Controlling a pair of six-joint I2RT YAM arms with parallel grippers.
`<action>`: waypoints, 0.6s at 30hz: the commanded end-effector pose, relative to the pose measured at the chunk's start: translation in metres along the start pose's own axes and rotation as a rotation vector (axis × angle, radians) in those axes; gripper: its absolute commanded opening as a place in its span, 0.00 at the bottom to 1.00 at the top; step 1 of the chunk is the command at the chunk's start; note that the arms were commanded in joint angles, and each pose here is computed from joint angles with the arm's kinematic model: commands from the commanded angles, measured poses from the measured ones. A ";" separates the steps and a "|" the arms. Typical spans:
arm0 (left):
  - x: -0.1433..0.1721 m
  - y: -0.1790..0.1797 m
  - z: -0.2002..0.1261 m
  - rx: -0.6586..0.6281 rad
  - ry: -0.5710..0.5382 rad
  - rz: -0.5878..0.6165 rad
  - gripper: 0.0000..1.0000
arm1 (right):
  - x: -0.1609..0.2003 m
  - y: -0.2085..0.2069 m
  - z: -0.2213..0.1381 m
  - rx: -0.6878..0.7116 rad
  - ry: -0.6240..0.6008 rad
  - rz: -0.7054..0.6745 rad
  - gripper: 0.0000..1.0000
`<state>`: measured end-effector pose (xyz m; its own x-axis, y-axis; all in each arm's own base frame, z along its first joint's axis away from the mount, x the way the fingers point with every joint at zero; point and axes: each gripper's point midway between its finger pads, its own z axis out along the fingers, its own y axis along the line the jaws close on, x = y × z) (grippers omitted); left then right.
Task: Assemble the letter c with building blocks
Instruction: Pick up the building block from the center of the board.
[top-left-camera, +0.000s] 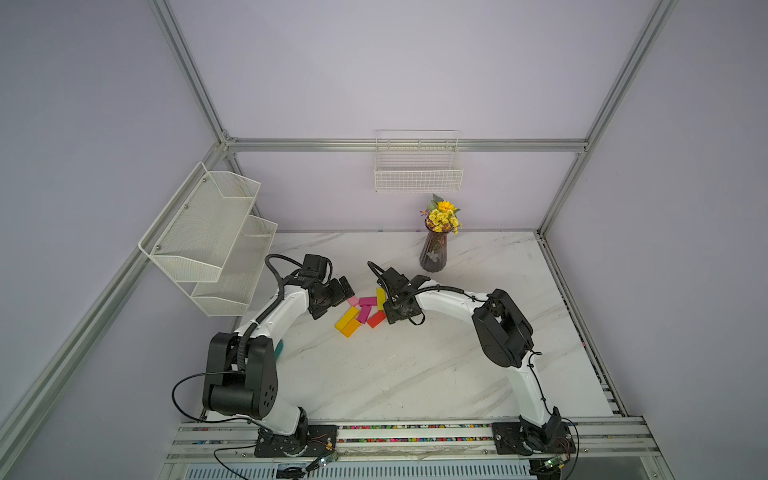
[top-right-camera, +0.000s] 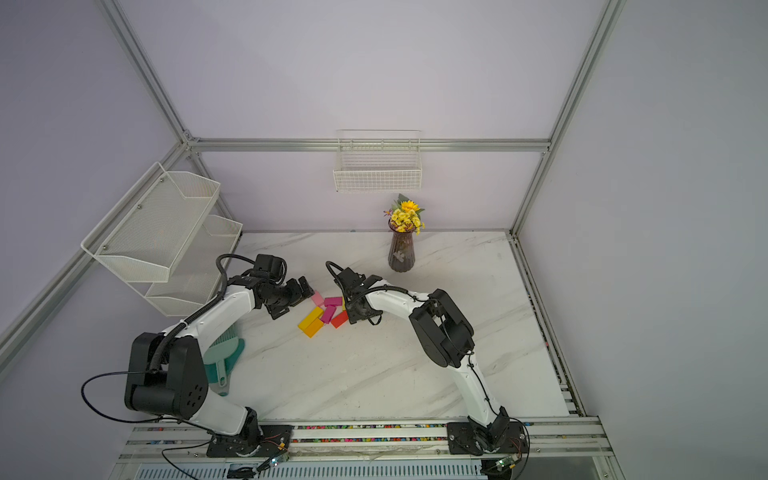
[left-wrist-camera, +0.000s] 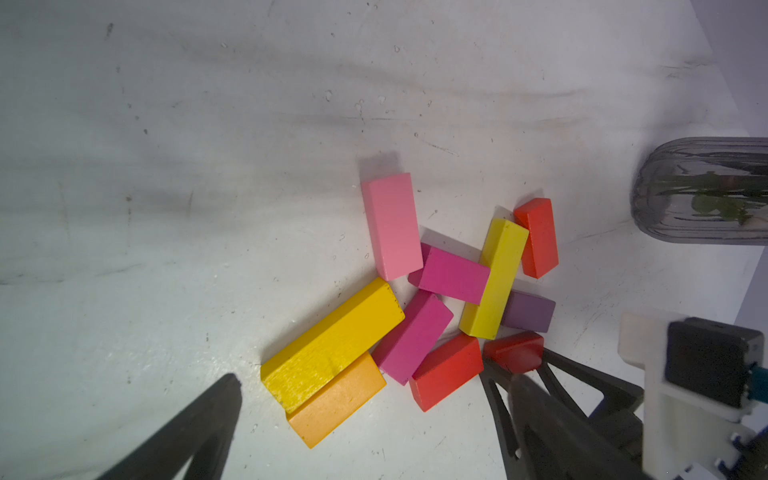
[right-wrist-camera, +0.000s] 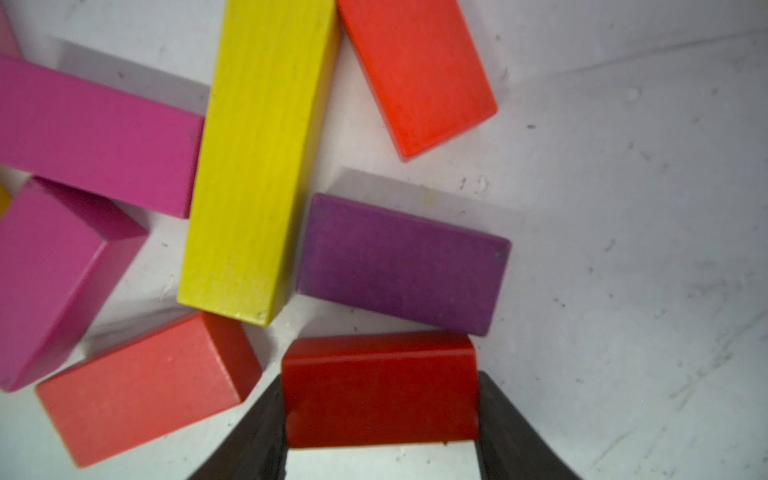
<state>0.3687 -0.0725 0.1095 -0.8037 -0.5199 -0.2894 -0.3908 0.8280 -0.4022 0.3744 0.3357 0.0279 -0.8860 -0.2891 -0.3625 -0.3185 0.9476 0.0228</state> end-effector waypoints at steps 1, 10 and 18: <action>-0.008 -0.011 -0.015 0.047 -0.030 0.011 1.00 | 0.000 -0.002 -0.005 -0.008 0.000 0.004 0.51; 0.002 -0.019 -0.023 0.101 -0.004 -0.016 1.00 | 0.001 -0.065 -0.040 0.042 -0.043 0.156 0.51; 0.028 -0.036 -0.018 0.119 0.030 -0.010 1.00 | 0.011 -0.133 -0.041 0.133 -0.037 0.290 0.51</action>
<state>0.3551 -0.0990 0.1228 -0.8152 -0.5174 -0.2603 -0.3607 0.8051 -0.4708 0.3914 0.2096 0.0573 -0.9274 -0.0338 -0.3726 -0.0448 0.9988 0.0208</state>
